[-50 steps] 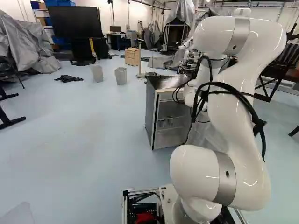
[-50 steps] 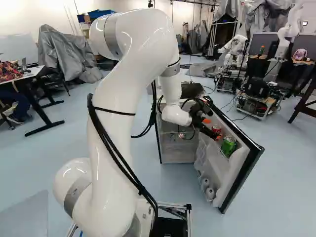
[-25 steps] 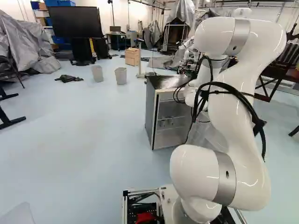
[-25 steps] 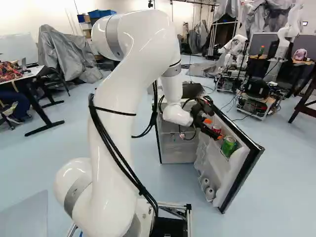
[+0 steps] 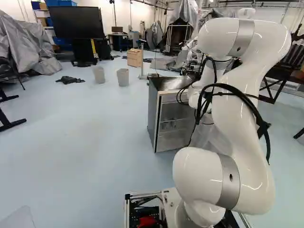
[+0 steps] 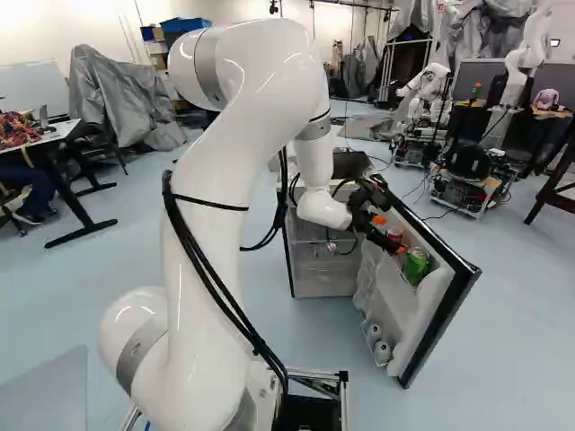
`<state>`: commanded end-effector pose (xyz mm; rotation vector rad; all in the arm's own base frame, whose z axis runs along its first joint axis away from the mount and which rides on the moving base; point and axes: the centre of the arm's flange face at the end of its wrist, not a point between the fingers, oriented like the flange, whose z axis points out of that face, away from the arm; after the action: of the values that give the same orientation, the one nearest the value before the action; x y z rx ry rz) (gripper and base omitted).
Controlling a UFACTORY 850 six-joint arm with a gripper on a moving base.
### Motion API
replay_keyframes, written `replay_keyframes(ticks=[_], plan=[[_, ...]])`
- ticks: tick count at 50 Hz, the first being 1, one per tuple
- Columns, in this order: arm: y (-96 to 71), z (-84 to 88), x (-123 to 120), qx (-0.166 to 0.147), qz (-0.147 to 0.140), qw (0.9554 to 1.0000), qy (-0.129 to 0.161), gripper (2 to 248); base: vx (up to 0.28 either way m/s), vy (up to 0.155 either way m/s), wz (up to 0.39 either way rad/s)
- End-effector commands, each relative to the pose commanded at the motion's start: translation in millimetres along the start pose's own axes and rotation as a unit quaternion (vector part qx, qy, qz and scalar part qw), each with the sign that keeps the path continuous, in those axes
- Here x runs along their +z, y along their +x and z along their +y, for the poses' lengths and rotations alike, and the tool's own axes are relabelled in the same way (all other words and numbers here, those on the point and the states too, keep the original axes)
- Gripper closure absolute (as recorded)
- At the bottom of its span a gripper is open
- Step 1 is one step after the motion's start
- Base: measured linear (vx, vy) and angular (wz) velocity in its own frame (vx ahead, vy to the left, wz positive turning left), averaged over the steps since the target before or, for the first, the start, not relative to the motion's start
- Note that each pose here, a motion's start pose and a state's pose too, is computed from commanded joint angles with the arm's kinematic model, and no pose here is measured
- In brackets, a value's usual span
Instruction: Grab a drink from the fridge
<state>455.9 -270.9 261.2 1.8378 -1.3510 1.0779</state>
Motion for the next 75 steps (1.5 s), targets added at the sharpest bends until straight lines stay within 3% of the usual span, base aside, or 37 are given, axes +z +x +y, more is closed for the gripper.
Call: replay_keyframes(ticks=[5,6,10,11,16,17,21,22,26,27,45,75], plan=[[0.0,0.0,0.0,0.000,0.000,1.0000,0.000,3,0.000,0.000,0.000],[0.0,0.0,0.0,0.000,0.000,1.0000,0.000,18,0.000,0.000,0.000],[0.0,0.0,0.0,0.000,0.000,1.0000,0.000,18,0.000,0.000,0.000],[0.0,0.0,0.0,0.000,0.000,1.0000,0.000,55,0.000,0.000,0.000],[0.0,0.0,0.0,0.000,0.000,1.0000,0.000,55,0.000,0.000,0.000],[0.0,0.0,0.0,0.000,0.000,1.0000,0.000,93,0.000,0.000,0.000],[0.0,0.0,0.0,0.000,0.000,1.0000,0.000,93,0.000,0.000,0.000],[0.0,0.0,0.0,0.000,0.000,1.0000,0.000,131,0.000,0.000,0.000],[0.0,0.0,0.0,0.000,0.000,1.0000,0.000,131,0.000,0.000,0.000],[0.0,0.0,0.0,0.000,0.000,1.0000,0.000,152,0.000,0.000,0.000],[0.4,0.1,-0.3,0.000,0.003,1.0000,-0.001,152,0.000,0.000,0.000],[1.8,6.5,-16.8,-0.010,0.044,0.9990,-0.006,152,0.000,0.000,0.000]])
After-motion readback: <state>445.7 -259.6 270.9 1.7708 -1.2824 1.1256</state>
